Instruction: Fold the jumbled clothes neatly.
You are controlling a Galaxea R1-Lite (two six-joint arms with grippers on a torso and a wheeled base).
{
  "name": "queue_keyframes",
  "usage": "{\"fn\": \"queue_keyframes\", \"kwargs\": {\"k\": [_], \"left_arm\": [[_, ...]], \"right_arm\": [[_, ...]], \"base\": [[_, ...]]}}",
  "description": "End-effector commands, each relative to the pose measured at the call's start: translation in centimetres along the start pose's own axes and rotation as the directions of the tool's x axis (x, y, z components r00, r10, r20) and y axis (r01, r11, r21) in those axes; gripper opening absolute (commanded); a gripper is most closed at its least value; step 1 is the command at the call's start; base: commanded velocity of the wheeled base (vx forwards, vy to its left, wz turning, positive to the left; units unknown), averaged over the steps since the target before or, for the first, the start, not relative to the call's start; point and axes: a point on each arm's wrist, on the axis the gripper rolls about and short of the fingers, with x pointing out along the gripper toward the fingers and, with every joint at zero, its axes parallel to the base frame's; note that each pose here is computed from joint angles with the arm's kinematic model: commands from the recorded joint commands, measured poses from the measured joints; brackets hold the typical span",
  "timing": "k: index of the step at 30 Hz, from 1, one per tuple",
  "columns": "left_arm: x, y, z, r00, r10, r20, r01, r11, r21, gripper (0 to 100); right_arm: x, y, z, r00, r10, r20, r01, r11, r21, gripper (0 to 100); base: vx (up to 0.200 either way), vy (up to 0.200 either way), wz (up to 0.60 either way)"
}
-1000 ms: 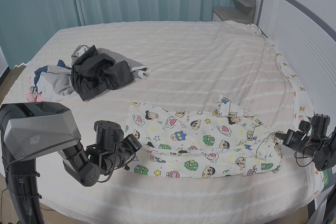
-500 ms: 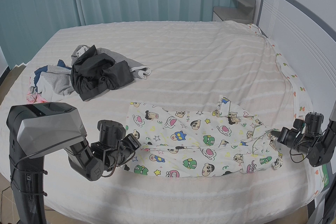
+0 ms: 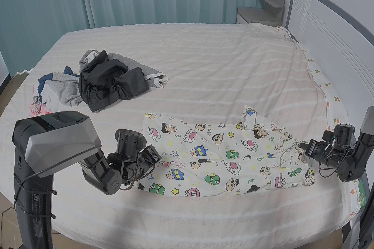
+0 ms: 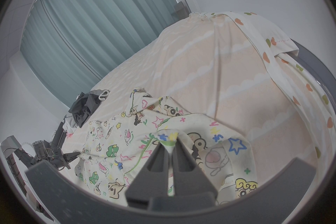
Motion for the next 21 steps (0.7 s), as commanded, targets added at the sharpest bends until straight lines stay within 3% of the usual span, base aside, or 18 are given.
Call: {"fn": "queue_keyframes", "kwargs": {"k": [1,12,16,21], "left_arm": [[0.2,0.1,-0.1,1.000,0.003,-0.003,-0.003,1.000,-0.001,100],[-0.4,0.1,0.1,0.997,0.045,0.059,-0.045,0.999,-0.007,100],[-2.4,-1.0,1.1,0.997,0.008,0.075,-0.003,0.998,-0.070,100],[-3.9,-1.6,2.0,0.996,-0.018,0.093,0.026,0.996,-0.091,100]], "right_arm": [[0.5,-0.3,-0.5,1.000,-0.005,-0.018,0.005,1.000,0.006,100],[-1.3,0.3,1.7,0.998,0.008,0.064,-0.009,1.000,0.005,100],[-3.2,1.9,2.3,0.995,0.038,0.093,-0.043,0.997,0.061,100],[-4.7,3.7,1.2,0.997,0.071,0.033,-0.074,0.990,0.121,100]], "base": [[0.000,0.000,0.00],[0.000,0.000,0.00],[0.000,0.000,0.00],[0.000,0.000,0.00]]}}
